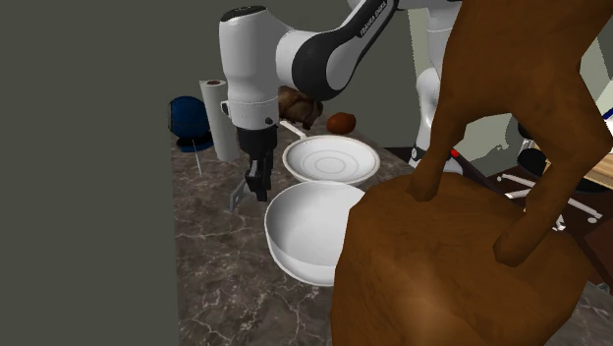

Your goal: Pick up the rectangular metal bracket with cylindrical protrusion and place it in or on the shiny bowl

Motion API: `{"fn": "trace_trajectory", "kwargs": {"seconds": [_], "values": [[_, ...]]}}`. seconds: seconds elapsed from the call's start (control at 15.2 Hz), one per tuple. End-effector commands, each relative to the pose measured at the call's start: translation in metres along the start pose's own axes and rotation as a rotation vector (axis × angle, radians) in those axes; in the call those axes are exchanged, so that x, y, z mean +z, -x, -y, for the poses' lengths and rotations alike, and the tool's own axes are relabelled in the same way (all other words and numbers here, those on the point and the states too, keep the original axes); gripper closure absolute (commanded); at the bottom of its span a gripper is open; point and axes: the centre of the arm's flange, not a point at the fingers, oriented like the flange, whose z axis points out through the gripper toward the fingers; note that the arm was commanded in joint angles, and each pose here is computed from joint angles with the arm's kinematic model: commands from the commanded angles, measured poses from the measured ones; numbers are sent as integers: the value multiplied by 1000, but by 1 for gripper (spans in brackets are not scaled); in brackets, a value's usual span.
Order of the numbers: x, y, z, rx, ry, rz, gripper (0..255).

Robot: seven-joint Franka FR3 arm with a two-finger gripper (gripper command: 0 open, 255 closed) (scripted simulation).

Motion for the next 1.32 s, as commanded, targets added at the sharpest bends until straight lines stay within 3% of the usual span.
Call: {"fn": "trace_trajectory", "kwargs": {"seconds": [0.0, 0.2, 1.25], "values": [[0, 0, 0, 0, 0, 0, 255], [0, 0, 0, 0, 0, 0, 255], [-84, -1, 0, 0, 0, 0, 255]]}}
